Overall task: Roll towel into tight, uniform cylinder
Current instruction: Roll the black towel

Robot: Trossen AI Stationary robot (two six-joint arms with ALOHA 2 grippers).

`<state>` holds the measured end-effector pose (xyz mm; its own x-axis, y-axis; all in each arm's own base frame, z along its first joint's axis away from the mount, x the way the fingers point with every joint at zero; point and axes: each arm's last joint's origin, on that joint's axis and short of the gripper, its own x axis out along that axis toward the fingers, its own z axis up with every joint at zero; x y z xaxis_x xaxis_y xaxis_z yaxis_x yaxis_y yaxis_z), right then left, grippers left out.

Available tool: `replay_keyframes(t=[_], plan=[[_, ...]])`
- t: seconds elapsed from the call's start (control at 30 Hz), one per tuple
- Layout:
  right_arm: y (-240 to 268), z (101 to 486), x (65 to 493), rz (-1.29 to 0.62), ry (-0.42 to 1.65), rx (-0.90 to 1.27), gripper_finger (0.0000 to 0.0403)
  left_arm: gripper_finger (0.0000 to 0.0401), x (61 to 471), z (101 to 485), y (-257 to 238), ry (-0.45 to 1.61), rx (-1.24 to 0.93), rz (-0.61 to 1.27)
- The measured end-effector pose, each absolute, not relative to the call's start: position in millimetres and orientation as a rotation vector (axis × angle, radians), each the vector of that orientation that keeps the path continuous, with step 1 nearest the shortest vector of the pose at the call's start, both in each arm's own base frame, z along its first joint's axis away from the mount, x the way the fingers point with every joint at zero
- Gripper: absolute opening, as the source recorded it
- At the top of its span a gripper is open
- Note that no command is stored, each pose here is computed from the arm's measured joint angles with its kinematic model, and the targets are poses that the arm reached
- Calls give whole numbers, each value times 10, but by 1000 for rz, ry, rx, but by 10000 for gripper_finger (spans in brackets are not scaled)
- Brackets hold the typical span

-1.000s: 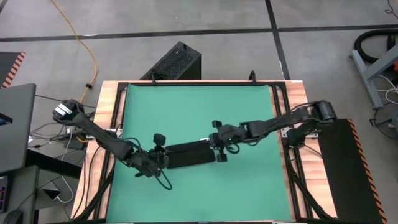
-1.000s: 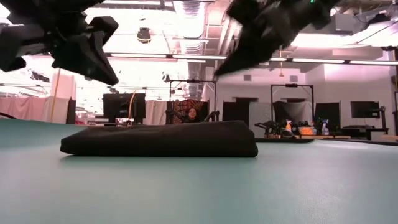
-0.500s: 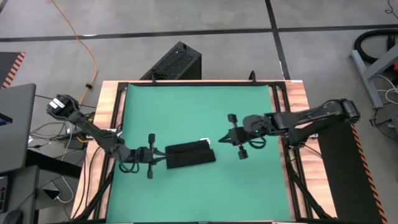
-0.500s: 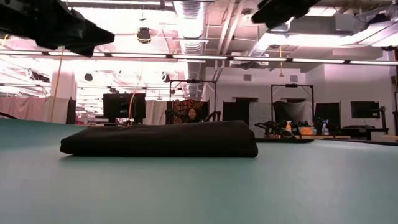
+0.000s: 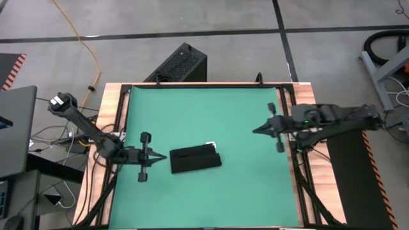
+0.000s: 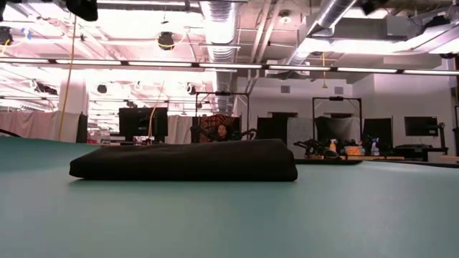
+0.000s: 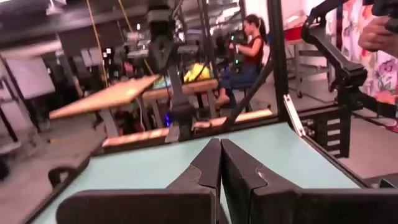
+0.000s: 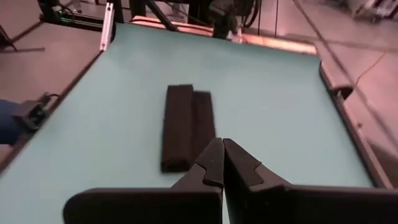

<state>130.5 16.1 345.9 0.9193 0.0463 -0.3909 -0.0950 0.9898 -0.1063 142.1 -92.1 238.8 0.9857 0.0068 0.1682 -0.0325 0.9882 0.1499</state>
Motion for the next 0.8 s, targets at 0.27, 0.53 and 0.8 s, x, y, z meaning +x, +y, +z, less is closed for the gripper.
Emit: replay_keyframes(t=[0.27,0.53,0.8], plan=[[230,3037,1119,143,287,-38,18,0,1084,2425,-600,-8,-26,52],[292,2424,1302,153,-16,17,18,0,957,2711,-531,5,-203,-120],[354,2320,1476,146,-84,-109,18,0,1244,2589,-730,94,-146,-58]])
